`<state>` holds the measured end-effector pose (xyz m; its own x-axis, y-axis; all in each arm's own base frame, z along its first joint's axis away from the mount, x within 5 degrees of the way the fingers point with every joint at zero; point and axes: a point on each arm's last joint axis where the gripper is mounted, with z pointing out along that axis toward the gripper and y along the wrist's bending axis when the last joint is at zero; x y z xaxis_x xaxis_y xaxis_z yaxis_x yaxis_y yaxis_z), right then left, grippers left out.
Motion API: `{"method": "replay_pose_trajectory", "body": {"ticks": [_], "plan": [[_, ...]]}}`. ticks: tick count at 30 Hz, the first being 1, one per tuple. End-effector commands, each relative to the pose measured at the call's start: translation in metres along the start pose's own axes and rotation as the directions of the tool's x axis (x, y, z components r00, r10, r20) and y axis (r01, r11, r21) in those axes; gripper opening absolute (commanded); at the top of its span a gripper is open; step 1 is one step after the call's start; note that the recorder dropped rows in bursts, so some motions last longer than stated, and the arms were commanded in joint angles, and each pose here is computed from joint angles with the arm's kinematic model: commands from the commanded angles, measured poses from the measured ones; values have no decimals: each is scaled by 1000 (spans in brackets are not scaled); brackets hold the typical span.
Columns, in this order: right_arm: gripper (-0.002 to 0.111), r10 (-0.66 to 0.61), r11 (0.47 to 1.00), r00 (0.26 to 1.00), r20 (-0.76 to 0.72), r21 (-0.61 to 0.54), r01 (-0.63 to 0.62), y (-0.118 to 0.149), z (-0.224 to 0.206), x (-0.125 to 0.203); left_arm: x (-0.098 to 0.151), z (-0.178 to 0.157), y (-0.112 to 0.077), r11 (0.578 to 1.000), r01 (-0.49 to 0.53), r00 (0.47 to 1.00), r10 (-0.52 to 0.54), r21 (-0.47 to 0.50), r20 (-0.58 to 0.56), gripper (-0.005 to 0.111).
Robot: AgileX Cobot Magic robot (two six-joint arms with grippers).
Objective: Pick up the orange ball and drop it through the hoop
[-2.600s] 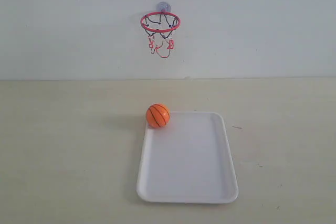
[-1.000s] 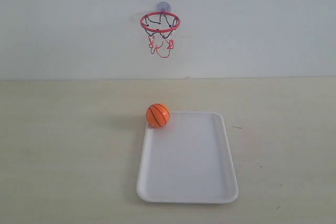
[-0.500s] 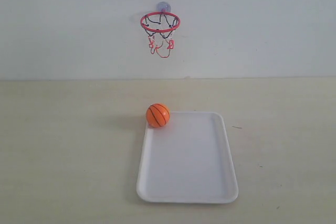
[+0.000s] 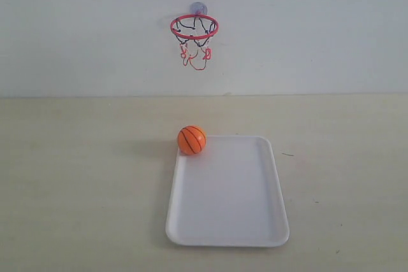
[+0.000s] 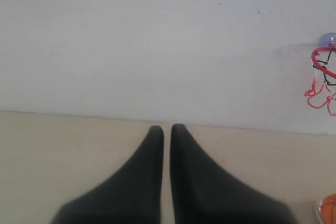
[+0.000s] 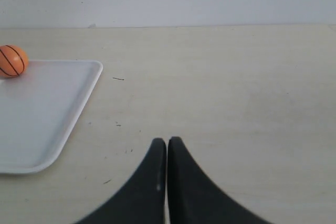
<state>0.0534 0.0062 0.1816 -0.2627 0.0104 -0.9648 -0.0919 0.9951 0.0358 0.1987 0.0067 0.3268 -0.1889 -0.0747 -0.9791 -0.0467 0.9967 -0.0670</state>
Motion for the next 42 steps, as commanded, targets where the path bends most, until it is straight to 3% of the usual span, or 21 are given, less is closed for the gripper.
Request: {"method": "replay_pose_trajectory", "body": {"ticks": [1,5,7,9,11,13,14,15,17,20,23,26,28,31,33,34,35,36,38,39,42], "plan": [[0,-3,1000,1000,13,2,3,0,0,-1,0,31,0,999,41,994,-42,16,99,4],[0,-3,1000,1000,13,2,3,0,0,-1,12,48,1,973,232,972,-232,19,40,4],[0,-3,1000,1000,13,2,3,0,0,-1,17,54,-4,966,258,966,-258,31,-11,4],[0,-3,1000,1000,13,2,3,0,0,-1,23,62,-31,980,101,994,-93,170,-55,4],[0,-3,1000,1000,13,2,3,0,0,-1,25,71,-76,900,-107,993,118,422,1,4],[0,-3,1000,1000,13,2,3,0,0,-1,23,80,-104,825,-169,982,185,539,25,4],[0,-3,1000,1000,13,2,3,0,0,-1,23,89,-115,811,-156,982,188,564,1,4],[0,-3,1000,1000,13,2,3,0,0,-1,22,112,-131,834,-102,982,173,542,-81,4],[0,-3,1000,1000,13,2,3,0,0,-1,27,143,-150,849,-126,966,223,514,-133,4],[0,-3,1000,1000,13,2,3,0,0,-1,31,172,-180,817,-91,964,216,570,-156,4],[0,-3,1000,1000,13,2,3,0,0,-1,51,192,-196,770,-50,942,248,636,-226,4],[0,-3,1000,1000,13,2,3,0,0,-1,77,200,-208,694,148,887,221,705,-404,4],[0,-3,1000,1000,13,2,3,0,0,-1,88,204,-211,647,200,865,236,735,-443,4],[0,-3,1000,1000,13,2,3,0,0,-1,93,214,-212,684,225,858,199,694,-474,4],[0,-3,1000,1000,13,2,3,0,0,-1,89,220,-208,722,144,884,215,677,-416,4],[0,-3,1000,1000,13,2,3,0,0,-1,85,221,-207,714,72,897,259,697,-358,4],[0,-3,1000,1000,13,2,3,0,0,-1,80,219,-208,674,-33,904,336,738,-266,4],[0,-3,1000,1000,13,2,3,0,0,-1,72,212,-212,567,-209,886,454,797,-90,4],[0,-3,1000,1000,8,2,3,0,0,-1,61,201,-219,416,-447,803,578,792,149,4],[0,-3,1000,1000,8,2,3,0,0,-1,56,195,-224,393,-532,757,617,750,214,4],[0,-3,1000,1000,8,2,3,0,0,-1,41,180,-235,451,-728,626,744,516,233,4]]}}
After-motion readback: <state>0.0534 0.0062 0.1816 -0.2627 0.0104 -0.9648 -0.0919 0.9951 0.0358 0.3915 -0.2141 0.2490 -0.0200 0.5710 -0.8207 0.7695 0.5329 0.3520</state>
